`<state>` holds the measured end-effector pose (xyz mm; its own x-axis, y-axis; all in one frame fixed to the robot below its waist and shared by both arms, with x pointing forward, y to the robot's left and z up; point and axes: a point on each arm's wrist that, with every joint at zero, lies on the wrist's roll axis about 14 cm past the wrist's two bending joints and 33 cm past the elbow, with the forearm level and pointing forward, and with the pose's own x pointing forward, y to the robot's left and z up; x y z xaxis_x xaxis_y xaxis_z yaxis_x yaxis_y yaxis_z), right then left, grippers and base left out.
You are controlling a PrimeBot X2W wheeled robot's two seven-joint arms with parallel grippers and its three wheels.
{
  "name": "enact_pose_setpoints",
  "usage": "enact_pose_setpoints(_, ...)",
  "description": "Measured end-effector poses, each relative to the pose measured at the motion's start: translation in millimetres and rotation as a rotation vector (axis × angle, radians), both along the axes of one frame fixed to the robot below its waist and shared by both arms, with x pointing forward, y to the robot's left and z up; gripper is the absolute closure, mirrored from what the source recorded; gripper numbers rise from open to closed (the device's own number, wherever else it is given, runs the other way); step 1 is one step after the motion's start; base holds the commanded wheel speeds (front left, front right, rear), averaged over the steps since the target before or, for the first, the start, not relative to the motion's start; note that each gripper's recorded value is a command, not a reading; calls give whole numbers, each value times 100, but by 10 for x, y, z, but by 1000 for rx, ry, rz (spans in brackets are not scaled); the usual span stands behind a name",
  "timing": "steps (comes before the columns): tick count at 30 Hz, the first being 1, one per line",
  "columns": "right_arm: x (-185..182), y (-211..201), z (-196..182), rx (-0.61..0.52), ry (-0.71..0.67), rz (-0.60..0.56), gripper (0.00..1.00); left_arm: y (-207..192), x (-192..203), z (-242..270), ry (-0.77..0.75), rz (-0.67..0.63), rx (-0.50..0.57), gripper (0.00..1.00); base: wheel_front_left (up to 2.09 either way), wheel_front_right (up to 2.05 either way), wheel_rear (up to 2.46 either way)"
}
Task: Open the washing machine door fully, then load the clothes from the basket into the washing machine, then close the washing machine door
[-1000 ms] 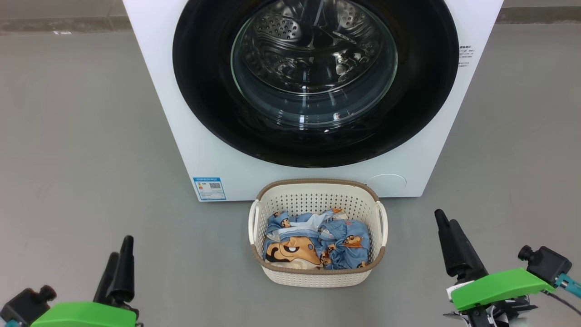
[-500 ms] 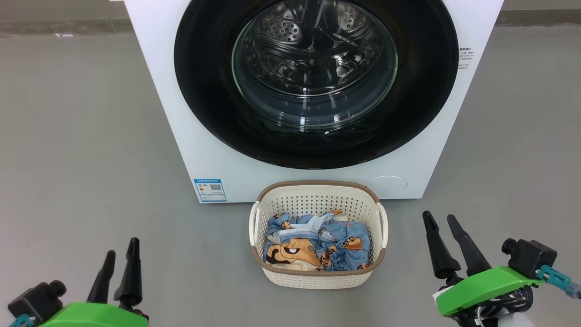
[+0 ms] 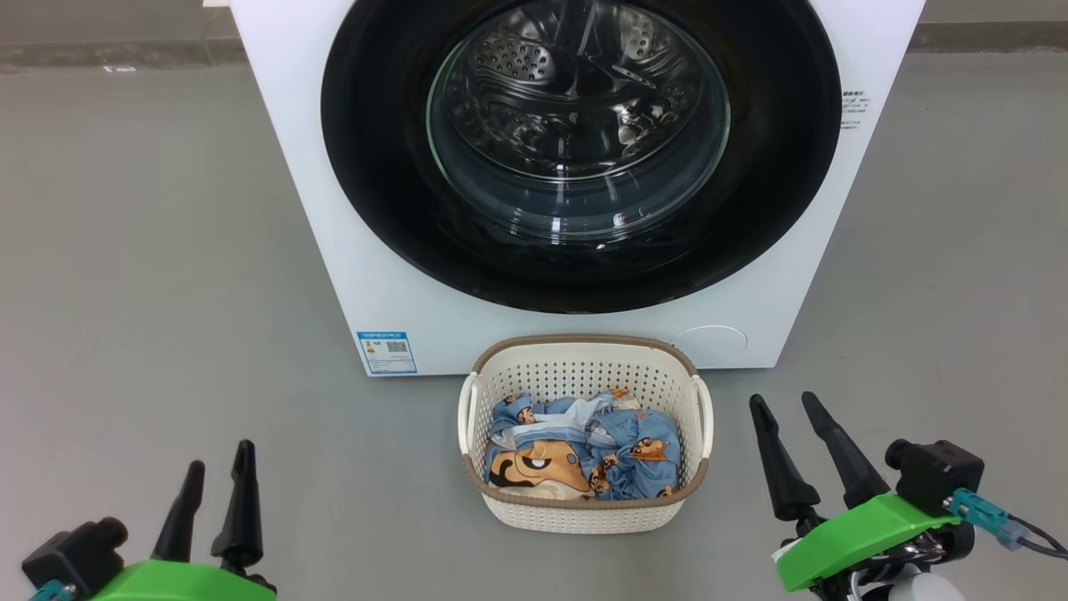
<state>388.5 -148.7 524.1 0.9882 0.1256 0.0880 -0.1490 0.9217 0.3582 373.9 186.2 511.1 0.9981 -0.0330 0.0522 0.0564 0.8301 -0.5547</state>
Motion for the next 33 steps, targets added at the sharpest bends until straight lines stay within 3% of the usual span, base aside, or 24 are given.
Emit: enact_pose_setpoints(33,36,291,233,-350,-163,77,0,-68,45,186,-113,-52,289,0,0,0,0)
